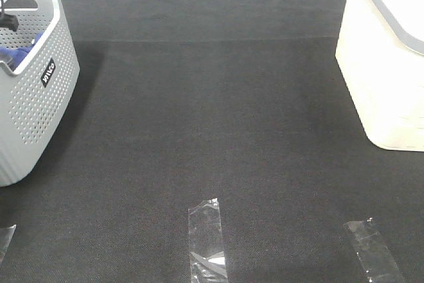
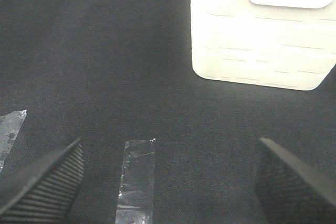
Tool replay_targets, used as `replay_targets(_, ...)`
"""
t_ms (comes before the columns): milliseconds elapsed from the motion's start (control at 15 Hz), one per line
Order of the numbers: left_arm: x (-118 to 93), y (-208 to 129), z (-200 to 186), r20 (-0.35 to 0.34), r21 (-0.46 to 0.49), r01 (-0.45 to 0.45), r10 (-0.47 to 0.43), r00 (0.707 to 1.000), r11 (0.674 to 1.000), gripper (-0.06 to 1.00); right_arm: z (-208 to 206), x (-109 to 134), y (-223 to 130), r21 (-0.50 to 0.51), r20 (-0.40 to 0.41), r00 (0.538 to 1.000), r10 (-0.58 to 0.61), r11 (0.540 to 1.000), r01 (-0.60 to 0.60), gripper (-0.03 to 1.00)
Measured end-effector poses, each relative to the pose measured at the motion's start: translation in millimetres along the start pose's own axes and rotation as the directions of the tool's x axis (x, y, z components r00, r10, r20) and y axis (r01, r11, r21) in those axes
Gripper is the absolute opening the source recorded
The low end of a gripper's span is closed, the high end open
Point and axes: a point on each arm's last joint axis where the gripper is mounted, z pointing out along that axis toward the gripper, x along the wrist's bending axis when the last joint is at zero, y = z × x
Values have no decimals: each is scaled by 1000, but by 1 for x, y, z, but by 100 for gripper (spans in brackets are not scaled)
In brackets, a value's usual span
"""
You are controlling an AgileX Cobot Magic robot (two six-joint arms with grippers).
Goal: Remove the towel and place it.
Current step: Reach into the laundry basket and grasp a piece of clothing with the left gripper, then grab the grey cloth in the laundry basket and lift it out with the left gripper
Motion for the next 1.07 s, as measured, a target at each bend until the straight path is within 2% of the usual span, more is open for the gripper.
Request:
replay_targets(67,0,0,1,2,3,1,-1,1000,1000,47,0,0,0,0,0,1000,0,1000,0,81)
replay_targets(267,0,0,1,3,3,-19,19,1000,1000,27,0,0,0,0,0,1000,0,1000,0,81)
replay_targets(467,0,0,1,3,3,-37,37,999,999,4,0,0,0,0,0,1000,0,1000,0,81)
replay_targets(933,0,-1,-1,-3,10,-39,39,999,999,1,0,0,0,0,0,1000,0,1000,0,81)
replay_targets(1067,1,-2,-1,-4,21,-40,40,999,999,5,0,0,0,0,0,1000,0,1000,0,81)
